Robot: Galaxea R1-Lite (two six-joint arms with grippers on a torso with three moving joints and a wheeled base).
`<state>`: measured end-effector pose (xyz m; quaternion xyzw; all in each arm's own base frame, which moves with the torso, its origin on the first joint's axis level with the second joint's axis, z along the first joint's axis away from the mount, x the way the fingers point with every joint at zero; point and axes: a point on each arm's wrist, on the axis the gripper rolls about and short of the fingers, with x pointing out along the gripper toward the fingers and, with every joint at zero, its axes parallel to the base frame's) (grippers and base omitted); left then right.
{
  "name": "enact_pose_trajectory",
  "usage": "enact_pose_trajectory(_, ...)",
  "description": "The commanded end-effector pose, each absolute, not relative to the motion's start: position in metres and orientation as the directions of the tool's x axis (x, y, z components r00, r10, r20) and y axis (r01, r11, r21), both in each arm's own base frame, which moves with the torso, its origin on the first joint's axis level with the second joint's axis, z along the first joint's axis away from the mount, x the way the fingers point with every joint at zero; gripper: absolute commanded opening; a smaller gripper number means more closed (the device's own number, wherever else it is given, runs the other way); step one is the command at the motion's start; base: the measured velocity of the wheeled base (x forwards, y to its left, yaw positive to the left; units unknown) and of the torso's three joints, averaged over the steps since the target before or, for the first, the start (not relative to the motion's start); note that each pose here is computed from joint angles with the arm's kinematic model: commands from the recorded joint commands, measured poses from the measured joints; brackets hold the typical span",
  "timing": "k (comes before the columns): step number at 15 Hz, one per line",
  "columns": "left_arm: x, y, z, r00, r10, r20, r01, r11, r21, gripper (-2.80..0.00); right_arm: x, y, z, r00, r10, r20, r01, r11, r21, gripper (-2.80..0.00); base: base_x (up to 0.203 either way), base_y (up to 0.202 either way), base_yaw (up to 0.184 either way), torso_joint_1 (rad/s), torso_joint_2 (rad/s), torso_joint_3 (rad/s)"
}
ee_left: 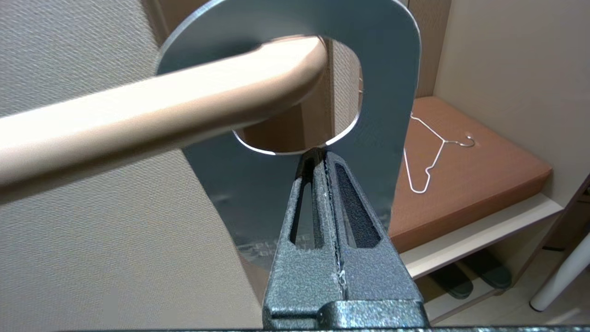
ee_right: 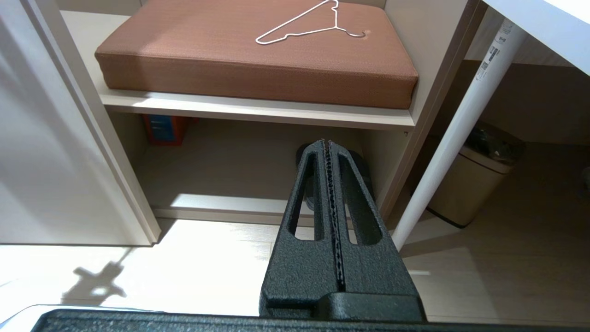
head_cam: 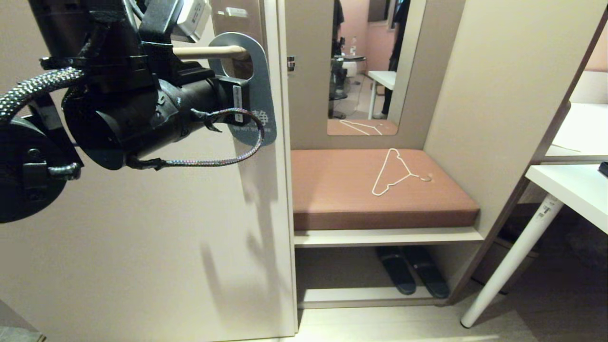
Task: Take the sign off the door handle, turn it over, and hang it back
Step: Hang the sign back with the other side facing out
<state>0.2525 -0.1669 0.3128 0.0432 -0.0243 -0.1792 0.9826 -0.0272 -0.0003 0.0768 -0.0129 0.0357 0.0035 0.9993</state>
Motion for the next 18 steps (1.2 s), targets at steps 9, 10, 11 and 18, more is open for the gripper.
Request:
enact_pose_trajectory(9, 0.247, -0.167, 0.316, 0.933, -0.358, 0.042, 0.353, 0.931, 0.094, -2.80, -0.027, 0.000, 0.077, 0.997, 0.006, -0.072, -0.008, 1.000, -0.026, -2.80, 0.000, 0.000, 0.000, 0.000, 0.00, 0.000)
enact_pose_trajectory(10, 0.243, -0.165, 0.318, 0.933, -0.358, 0.048, 0.352, 0.931, 0.093, -2.80, -0.027, 0.000, 0.077, 0.997, 0.006, -0.073, -0.008, 1.000, -0.026, -2.80, 0.000, 0.000, 0.000, 0.000, 0.00, 0.000)
enact_pose_trajectory(11, 0.238, -0.161, 0.319, 0.932, -0.358, 0.051, 0.352, 0.931, 0.093, -2.80, -0.027, 0.000, 0.077, 0.997, 0.006, -0.072, -0.008, 1.000, -0.026, -2.80, 0.000, 0.000, 0.000, 0.000, 0.00, 0.000)
enact_pose_trajectory(18, 0.178, -0.114, 0.299, 0.942, -0.335, 0.016, 0.331, 0.936, 0.119, -2.80, -0.027, 0.000, 0.077, 0.997, 0.006, -0.073, -0.008, 1.000, -0.026, -2.80, 0.000, 0.000, 0.000, 0.000, 0.00, 0.000)
